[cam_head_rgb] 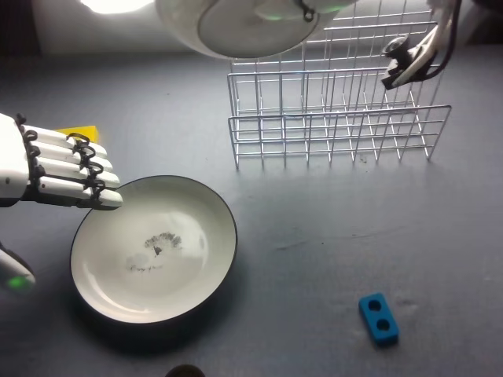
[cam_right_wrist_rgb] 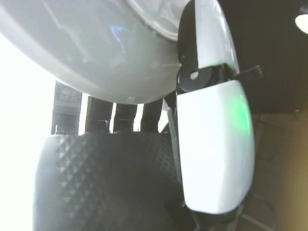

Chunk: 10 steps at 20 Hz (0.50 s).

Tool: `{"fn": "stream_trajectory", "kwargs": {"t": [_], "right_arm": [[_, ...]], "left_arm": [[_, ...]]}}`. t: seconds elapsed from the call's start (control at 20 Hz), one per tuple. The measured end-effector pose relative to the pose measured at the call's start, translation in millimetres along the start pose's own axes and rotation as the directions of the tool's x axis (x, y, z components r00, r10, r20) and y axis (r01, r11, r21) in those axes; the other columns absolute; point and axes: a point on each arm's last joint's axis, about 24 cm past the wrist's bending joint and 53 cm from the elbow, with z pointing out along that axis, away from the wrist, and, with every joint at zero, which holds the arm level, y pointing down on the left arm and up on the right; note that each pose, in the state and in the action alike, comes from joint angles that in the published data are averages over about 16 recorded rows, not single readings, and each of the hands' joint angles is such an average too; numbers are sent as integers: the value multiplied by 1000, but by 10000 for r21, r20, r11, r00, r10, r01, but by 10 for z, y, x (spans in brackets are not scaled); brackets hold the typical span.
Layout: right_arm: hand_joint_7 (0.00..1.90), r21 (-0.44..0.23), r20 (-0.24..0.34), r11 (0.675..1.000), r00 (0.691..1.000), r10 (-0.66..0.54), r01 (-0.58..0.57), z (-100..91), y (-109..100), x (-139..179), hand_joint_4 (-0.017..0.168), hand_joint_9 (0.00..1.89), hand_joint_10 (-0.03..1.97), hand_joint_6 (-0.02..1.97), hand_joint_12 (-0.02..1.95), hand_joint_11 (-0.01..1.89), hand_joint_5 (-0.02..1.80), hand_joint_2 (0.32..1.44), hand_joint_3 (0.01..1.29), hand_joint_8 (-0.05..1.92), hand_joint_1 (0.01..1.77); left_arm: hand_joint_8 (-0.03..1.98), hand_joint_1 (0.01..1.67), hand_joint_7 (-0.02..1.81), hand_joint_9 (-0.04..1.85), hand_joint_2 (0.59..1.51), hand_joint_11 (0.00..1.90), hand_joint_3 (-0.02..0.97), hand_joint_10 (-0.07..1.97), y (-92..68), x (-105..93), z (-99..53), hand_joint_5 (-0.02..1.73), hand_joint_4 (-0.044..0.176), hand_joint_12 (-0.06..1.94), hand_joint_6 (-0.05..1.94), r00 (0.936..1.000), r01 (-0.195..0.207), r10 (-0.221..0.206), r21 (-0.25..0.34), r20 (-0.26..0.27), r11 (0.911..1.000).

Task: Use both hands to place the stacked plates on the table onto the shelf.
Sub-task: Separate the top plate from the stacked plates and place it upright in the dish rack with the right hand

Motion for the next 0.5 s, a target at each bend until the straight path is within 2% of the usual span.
{"fn": "stream_trajectory", "kwargs": {"t": [0.5], "right_arm": [[1069, 795, -23, 9956, 9988, 491, -488, 6, -223, -207, 12, 1285, 23, 937, 988, 915, 992, 958, 18, 809, 1235]], "left_arm": [[-8, 12, 19, 19, 1121, 14, 24, -8, 109, 179, 132, 22, 3, 8, 11, 9990, 166, -179, -337, -403, 9993]]}}
